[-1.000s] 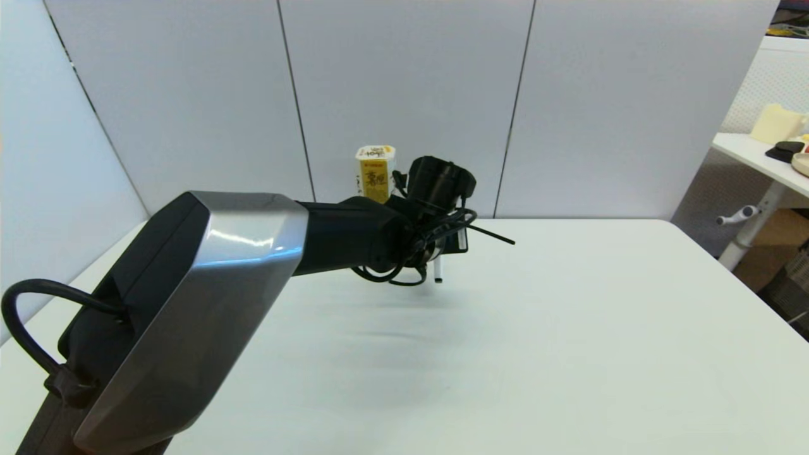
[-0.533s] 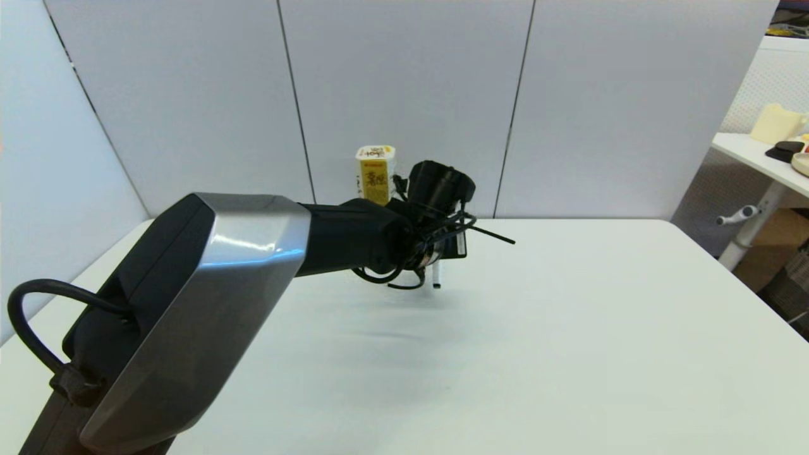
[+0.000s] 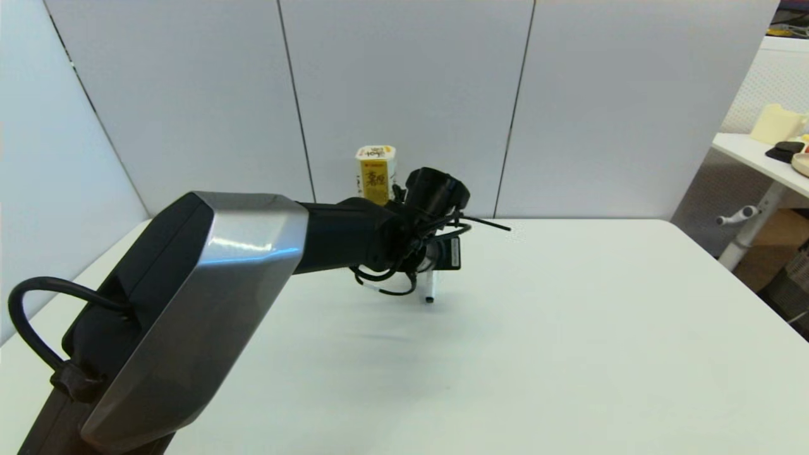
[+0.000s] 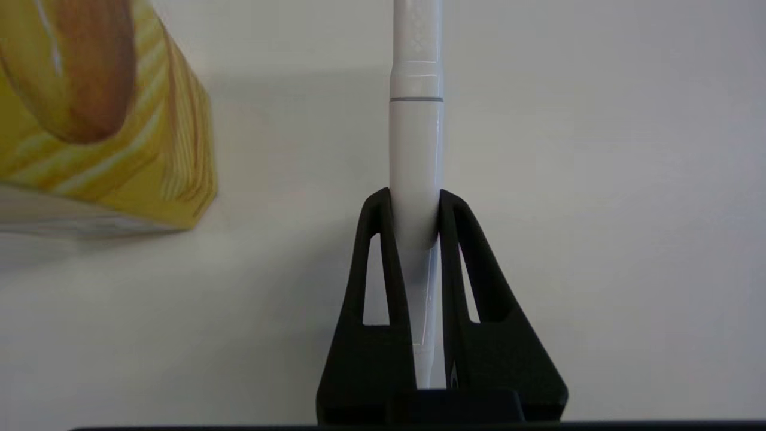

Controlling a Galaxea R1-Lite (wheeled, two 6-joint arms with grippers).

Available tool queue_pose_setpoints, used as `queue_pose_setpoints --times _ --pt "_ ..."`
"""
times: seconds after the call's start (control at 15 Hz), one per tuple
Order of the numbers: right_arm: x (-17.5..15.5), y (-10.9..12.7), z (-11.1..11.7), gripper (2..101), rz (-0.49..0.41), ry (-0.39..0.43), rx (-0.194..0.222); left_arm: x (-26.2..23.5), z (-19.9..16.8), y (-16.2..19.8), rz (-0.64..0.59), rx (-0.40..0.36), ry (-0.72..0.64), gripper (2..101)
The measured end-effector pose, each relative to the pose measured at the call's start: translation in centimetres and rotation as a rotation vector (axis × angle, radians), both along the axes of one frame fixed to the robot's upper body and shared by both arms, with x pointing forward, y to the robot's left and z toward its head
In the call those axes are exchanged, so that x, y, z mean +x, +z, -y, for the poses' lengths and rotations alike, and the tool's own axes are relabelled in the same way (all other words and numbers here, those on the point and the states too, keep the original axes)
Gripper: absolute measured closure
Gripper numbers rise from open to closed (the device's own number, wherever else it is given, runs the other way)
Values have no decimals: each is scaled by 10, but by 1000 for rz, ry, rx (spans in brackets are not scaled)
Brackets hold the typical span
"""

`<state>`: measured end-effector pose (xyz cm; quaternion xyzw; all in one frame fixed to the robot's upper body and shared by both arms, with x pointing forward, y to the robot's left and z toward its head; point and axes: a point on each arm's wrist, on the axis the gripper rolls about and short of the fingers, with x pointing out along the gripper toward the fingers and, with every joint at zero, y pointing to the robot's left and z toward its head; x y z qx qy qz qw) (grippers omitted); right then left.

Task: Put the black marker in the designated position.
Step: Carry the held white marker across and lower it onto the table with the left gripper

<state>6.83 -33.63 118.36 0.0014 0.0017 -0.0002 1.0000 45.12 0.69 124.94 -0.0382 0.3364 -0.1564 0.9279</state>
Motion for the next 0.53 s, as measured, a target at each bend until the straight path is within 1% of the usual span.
queue_pose_setpoints --times 0.53 --pt "0 0 0 43 0 0 0 1 -1 1 -5 -6 -6 921"
